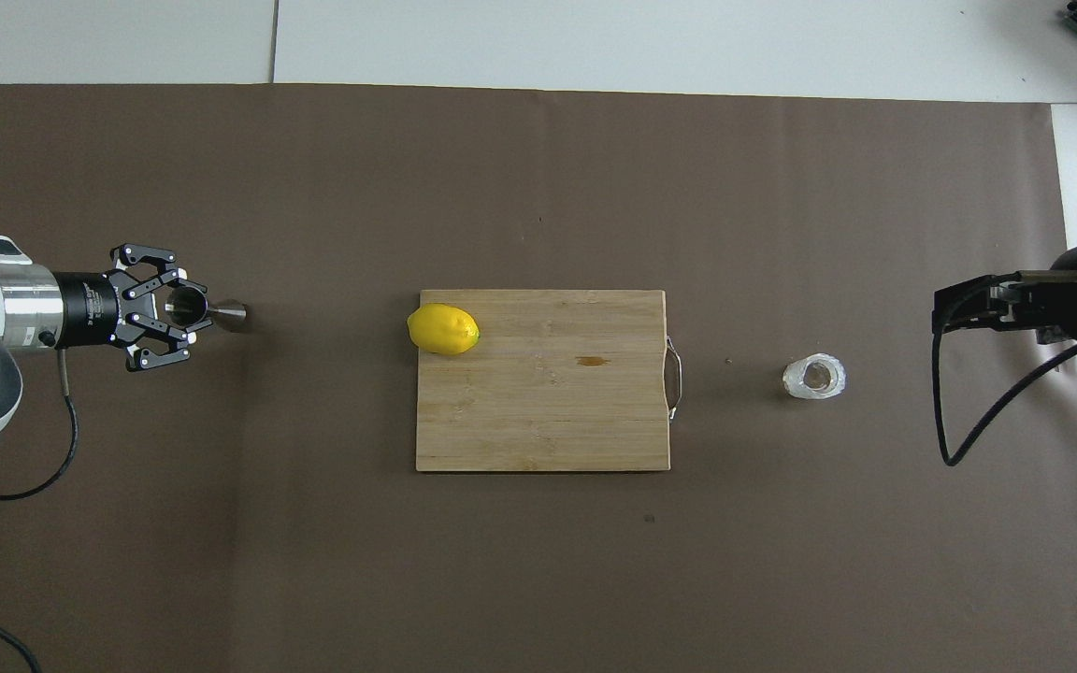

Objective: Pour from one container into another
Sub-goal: 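Close the left gripper around the steel cup, then lift the steel cup with the left gripper toward the cutting board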

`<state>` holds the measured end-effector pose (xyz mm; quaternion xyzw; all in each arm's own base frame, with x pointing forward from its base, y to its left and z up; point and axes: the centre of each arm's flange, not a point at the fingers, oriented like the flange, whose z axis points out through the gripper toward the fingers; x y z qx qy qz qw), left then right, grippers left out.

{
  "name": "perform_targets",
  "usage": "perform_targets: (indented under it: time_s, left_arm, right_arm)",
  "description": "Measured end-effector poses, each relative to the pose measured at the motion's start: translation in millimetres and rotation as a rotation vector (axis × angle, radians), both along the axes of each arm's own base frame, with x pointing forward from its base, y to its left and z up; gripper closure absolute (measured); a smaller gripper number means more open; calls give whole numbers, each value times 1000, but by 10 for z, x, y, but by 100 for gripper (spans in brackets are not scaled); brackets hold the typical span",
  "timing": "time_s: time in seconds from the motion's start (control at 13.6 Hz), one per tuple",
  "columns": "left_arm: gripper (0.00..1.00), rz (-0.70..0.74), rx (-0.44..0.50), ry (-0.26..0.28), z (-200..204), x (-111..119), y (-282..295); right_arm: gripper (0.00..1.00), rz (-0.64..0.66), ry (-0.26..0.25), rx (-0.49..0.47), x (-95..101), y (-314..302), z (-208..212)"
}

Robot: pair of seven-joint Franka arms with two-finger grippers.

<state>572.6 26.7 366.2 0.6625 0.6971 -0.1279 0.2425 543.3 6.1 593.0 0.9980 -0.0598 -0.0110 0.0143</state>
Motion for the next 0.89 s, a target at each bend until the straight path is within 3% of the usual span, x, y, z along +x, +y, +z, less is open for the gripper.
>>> perform_targets:
  time_s: [0.22, 0.89]
  left_arm:
    - [68, -9, -7, -1, 54, 25, -13]
    - [68, -23, -41, 76, 568, 204, -397]
  right_arm:
    - [0, 0, 0, 0, 0, 0, 0]
    - [0, 0, 0, 0, 0, 0, 0]
